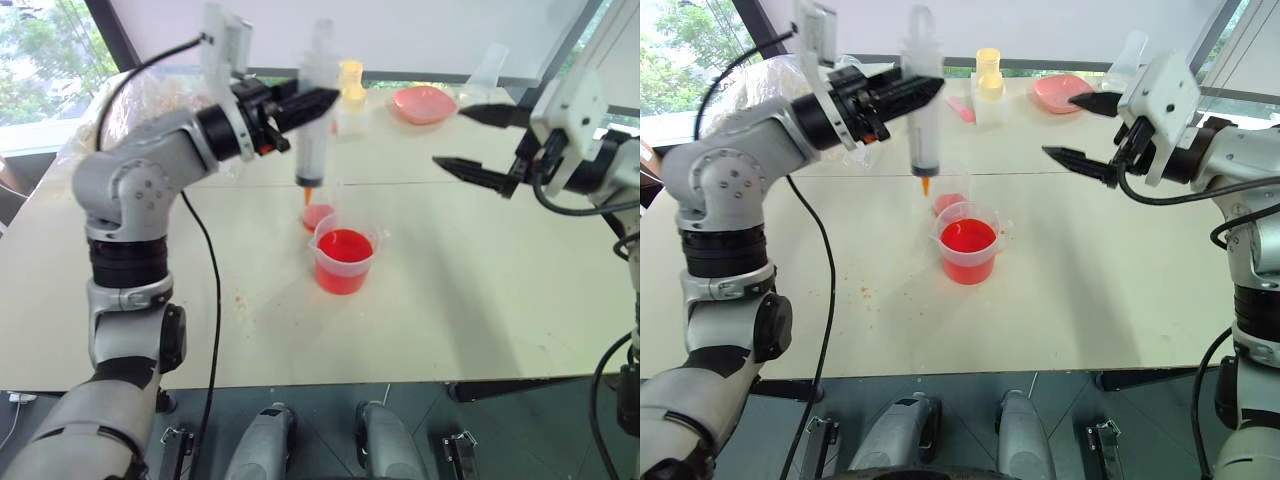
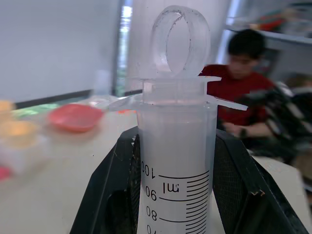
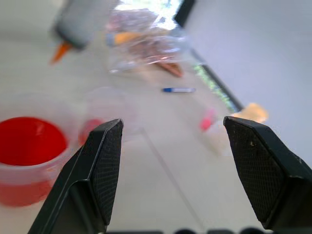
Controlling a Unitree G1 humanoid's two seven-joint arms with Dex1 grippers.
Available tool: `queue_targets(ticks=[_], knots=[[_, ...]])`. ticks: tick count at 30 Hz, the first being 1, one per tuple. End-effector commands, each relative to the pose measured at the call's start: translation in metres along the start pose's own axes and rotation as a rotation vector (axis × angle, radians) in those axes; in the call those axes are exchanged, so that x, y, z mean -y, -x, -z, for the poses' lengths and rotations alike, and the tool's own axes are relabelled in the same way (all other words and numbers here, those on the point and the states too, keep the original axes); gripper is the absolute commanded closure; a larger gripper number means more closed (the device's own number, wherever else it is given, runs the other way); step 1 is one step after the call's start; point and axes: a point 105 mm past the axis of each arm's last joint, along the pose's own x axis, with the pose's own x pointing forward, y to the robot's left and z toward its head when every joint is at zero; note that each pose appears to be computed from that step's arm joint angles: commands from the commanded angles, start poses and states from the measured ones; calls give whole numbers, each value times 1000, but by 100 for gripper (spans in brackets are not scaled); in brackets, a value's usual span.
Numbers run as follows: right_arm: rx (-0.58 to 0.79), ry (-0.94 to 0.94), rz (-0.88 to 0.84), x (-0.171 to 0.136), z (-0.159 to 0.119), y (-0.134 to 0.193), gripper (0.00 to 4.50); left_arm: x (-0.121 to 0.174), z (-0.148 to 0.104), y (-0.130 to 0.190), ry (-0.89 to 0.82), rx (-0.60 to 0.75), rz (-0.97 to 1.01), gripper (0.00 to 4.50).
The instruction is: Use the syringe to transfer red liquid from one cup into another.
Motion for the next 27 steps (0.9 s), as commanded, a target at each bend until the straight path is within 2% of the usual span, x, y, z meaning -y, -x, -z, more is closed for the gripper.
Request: queue_targets(ticks=[1, 7, 17, 27], knots=[[68, 82, 79, 14, -21, 3, 108, 12, -17, -7, -43, 70, 118, 305], [130, 128, 165, 24, -36, 1, 108, 18, 13, -18, -70, 28, 214, 305], [184, 125, 80, 1, -54, -3, 108, 24, 61, -33, -82, -52, 232, 305], [201, 80, 6, -18, -54, -18, 108, 26, 69, -34, -112, -65, 228, 305]])
